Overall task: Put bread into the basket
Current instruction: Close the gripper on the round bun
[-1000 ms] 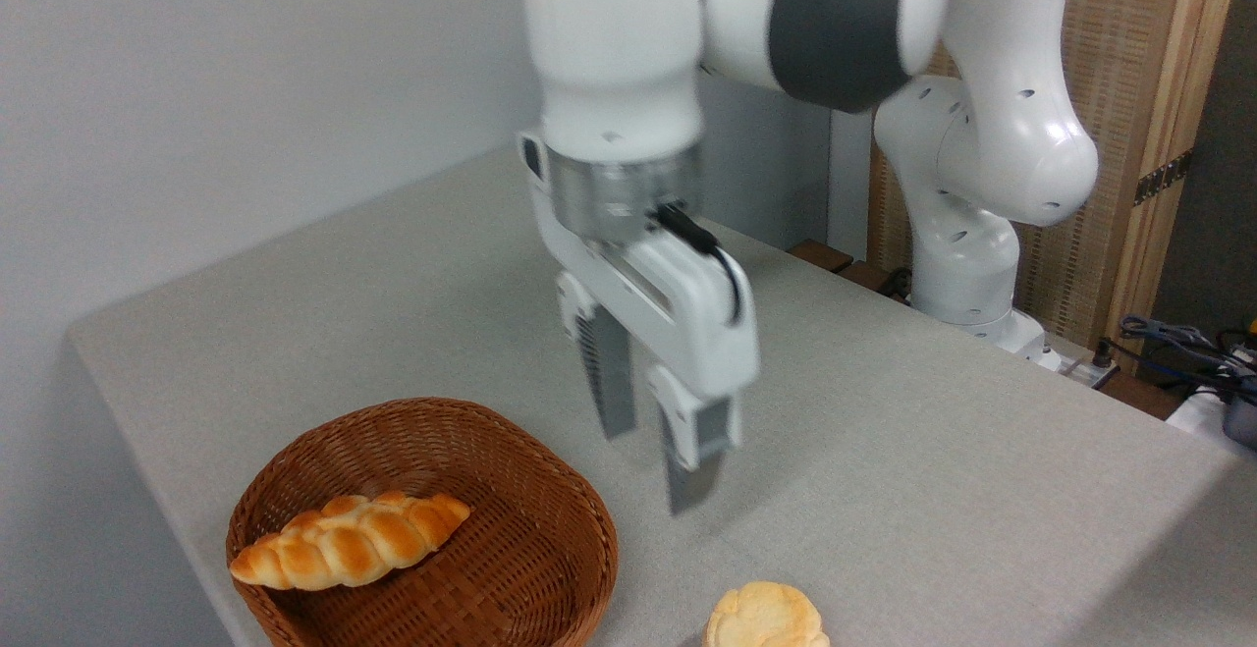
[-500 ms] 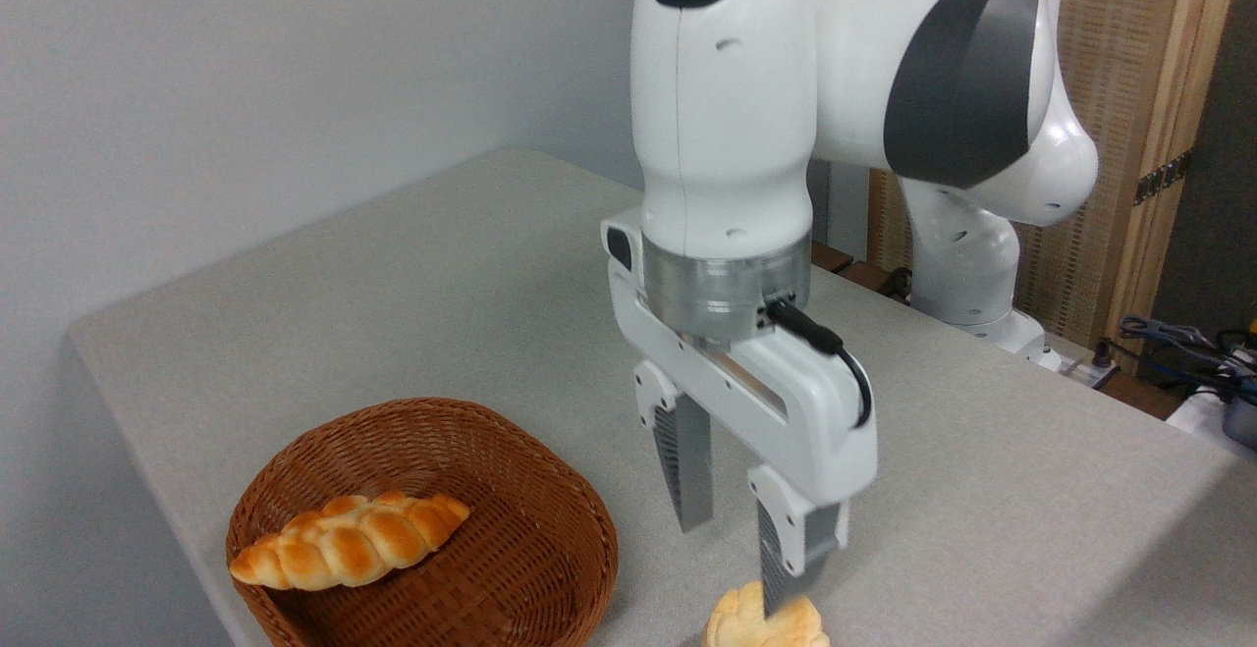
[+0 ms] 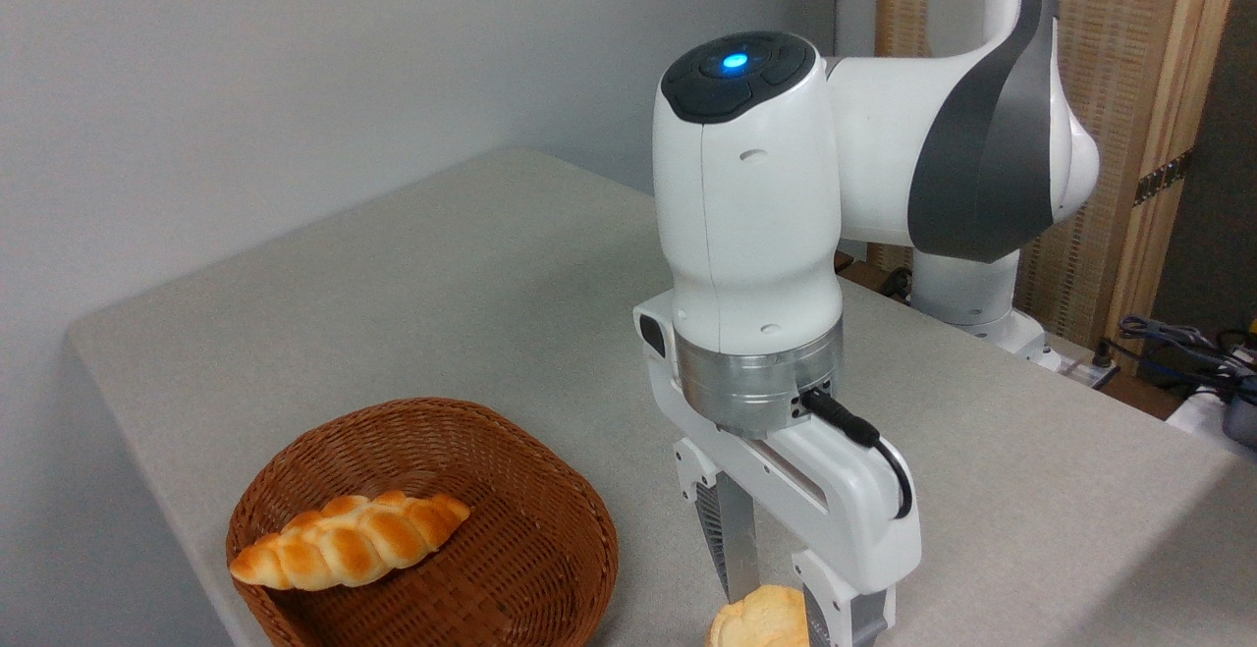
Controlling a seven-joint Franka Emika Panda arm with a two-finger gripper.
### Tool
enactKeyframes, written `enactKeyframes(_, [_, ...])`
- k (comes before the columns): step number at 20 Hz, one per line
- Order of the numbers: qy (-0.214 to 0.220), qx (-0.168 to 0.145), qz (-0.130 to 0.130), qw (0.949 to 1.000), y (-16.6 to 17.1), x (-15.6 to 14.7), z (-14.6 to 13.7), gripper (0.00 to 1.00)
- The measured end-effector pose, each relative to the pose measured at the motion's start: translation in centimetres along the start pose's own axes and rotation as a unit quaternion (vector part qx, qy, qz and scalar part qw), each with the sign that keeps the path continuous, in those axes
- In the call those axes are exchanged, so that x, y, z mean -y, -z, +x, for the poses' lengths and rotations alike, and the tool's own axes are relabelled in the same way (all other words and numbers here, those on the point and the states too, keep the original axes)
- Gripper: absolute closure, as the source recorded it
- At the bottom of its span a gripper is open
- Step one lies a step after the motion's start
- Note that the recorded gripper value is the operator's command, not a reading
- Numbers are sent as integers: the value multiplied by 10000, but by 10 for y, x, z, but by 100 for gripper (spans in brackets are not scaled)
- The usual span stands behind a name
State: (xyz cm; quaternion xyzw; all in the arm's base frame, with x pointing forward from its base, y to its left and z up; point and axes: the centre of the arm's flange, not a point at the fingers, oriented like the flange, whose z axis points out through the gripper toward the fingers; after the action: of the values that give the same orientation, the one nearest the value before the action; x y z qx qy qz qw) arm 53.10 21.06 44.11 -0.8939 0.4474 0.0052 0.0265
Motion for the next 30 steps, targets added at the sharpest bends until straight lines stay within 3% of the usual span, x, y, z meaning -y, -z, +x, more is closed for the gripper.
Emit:
enactKeyframes(7, [-79,72,-111,9999,-13,-4,8,0])
enactKeyframes(14, [-389,112,-219,9989,-27,-15,44,1])
enactKeyframes(17, [-406,94,-243,9988,-29,-16,49,37])
enactKeyframes(18, [-410,92,-244,9988,-29,-16,49,43])
enactKeyframes(30, [-439,86,-245,9987,-29,-18,53,44])
